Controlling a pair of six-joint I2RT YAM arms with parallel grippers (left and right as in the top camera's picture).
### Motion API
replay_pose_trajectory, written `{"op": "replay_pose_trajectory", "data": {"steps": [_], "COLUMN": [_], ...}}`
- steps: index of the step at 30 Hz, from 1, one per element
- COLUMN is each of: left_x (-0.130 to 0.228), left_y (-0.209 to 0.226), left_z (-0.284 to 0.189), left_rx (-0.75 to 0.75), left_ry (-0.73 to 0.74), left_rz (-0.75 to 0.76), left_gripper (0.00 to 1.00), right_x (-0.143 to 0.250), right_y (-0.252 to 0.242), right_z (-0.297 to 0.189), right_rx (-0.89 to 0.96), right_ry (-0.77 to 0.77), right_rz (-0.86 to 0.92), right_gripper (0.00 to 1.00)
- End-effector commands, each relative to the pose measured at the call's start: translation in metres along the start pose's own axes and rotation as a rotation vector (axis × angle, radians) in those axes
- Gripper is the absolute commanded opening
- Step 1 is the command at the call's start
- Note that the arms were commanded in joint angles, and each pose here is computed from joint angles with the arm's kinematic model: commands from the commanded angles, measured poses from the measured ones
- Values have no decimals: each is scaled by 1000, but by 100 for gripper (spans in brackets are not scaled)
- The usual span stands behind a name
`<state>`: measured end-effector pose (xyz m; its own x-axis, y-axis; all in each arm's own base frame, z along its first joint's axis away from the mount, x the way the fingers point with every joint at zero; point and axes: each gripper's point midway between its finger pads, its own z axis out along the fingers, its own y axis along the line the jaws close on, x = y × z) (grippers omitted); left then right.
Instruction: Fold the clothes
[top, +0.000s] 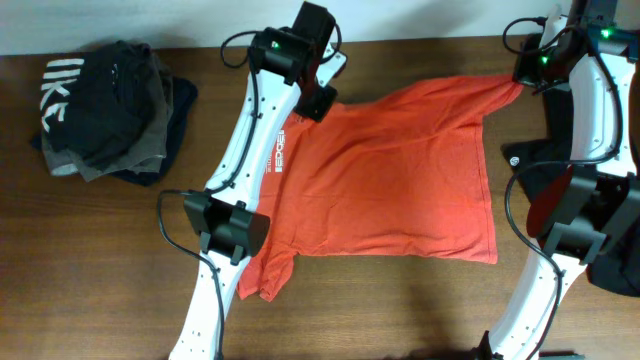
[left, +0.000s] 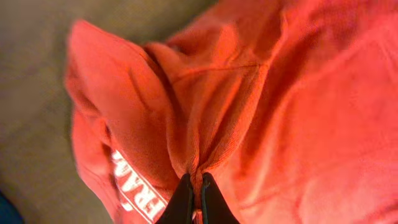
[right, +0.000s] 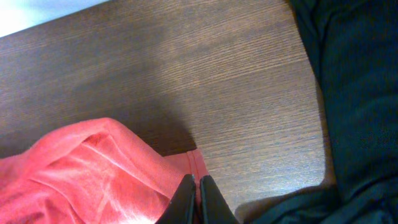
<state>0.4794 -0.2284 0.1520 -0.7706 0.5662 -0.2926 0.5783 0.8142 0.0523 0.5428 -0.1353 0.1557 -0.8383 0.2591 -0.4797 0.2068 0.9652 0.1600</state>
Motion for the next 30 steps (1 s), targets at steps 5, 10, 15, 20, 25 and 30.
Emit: {"op": "replay_pose_trajectory", "data": {"steps": [5,10,15,20,25,30], "left_x": [42,52,59,59,53,40], "left_y": [-18,-21,-20,-16,-3,26], "left_z": [51,69,75,75,65,32], "left_rx": [79,93,86,68,52,22], "left_ry": [219,275,304,307,269,171], "left_rz": [-33,-42,-33,-31,-57,-120], "left_gripper": [1,9,27,54,74,74], "right_x": [3,7,9,16,34,57], "right_y": [-5,-5,-5,-1,12,24], "right_z": [-3,-3,-3,-4,-10,-24], "right_rx": [15,15,15,-8,-75,-118], "right_ry": [9,25,36,64,135,230], "right_rz": [9,12,15,20,38,60], "right_gripper": [4,4,4,4,4,4]}}
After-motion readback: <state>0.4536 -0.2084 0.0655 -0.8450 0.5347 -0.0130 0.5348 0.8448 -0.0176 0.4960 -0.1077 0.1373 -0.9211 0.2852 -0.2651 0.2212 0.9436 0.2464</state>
